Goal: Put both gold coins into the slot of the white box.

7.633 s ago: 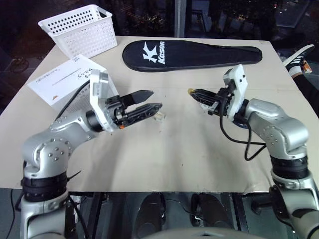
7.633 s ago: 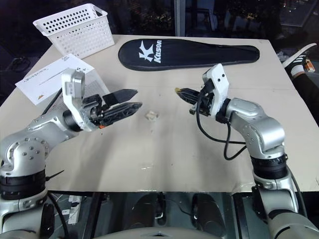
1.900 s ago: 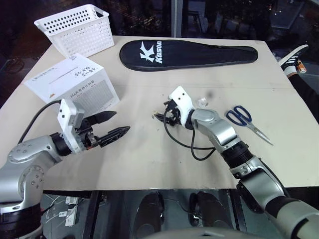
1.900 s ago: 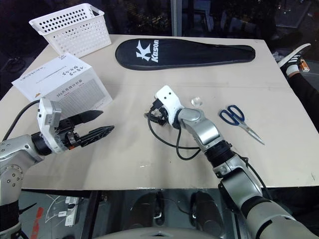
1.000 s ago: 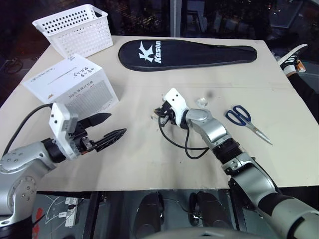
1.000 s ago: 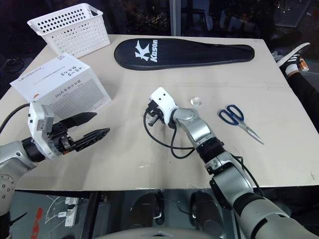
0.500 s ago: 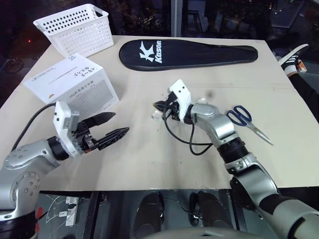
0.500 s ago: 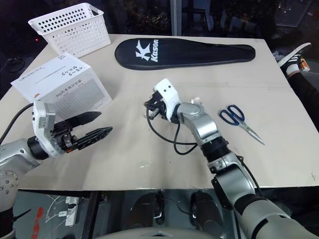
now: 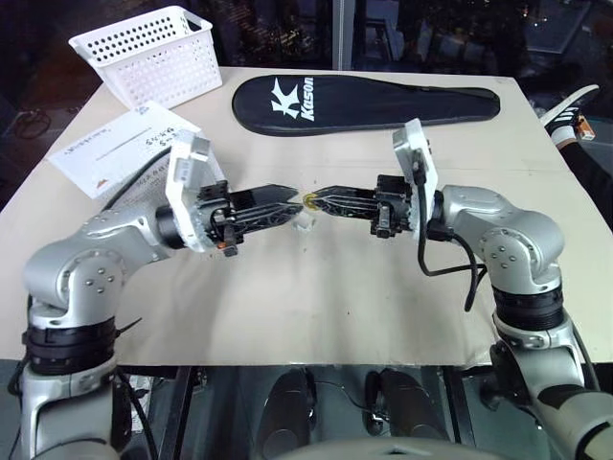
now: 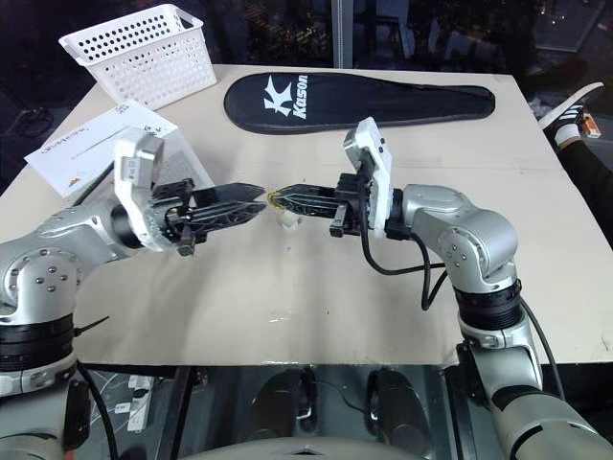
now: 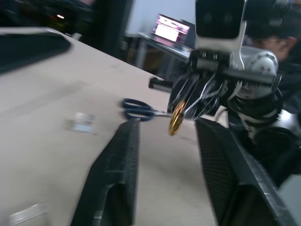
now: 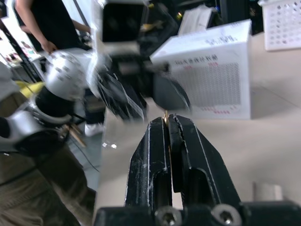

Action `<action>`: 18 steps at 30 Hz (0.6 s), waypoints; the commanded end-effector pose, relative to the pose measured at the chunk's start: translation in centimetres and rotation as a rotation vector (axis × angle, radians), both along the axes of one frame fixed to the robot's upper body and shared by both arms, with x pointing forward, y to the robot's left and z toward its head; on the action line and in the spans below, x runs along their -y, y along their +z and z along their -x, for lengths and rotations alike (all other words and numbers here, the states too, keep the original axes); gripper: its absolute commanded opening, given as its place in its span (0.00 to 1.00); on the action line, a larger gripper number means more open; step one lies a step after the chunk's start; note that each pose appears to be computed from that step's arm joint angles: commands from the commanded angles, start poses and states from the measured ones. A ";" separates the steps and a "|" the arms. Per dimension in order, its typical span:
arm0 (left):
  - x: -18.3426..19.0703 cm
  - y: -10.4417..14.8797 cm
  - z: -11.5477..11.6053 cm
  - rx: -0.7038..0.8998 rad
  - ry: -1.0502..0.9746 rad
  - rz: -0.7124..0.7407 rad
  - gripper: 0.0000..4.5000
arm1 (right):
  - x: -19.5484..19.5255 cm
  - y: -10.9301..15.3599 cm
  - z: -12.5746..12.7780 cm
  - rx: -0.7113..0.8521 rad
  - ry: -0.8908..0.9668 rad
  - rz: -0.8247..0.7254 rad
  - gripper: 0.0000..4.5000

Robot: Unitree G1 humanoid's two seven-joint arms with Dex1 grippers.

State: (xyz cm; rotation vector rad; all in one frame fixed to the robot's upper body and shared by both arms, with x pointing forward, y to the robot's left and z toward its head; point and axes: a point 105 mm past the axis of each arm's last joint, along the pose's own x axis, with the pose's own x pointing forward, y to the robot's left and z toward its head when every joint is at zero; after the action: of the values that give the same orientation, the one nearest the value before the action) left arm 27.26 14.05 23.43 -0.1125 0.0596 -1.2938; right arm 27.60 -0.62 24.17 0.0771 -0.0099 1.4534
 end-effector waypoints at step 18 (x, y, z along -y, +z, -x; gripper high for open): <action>1.2 1.6 0.2 0.027 -0.149 0.004 0.17 | 1.0 1.3 1.9 0.043 -0.004 -0.018 0.00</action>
State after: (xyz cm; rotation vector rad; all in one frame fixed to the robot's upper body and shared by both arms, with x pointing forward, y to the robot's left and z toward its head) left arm 27.42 13.05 24.11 -0.1181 0.0719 -1.4169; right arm 26.64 -1.74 24.59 0.0807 -0.0071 1.4225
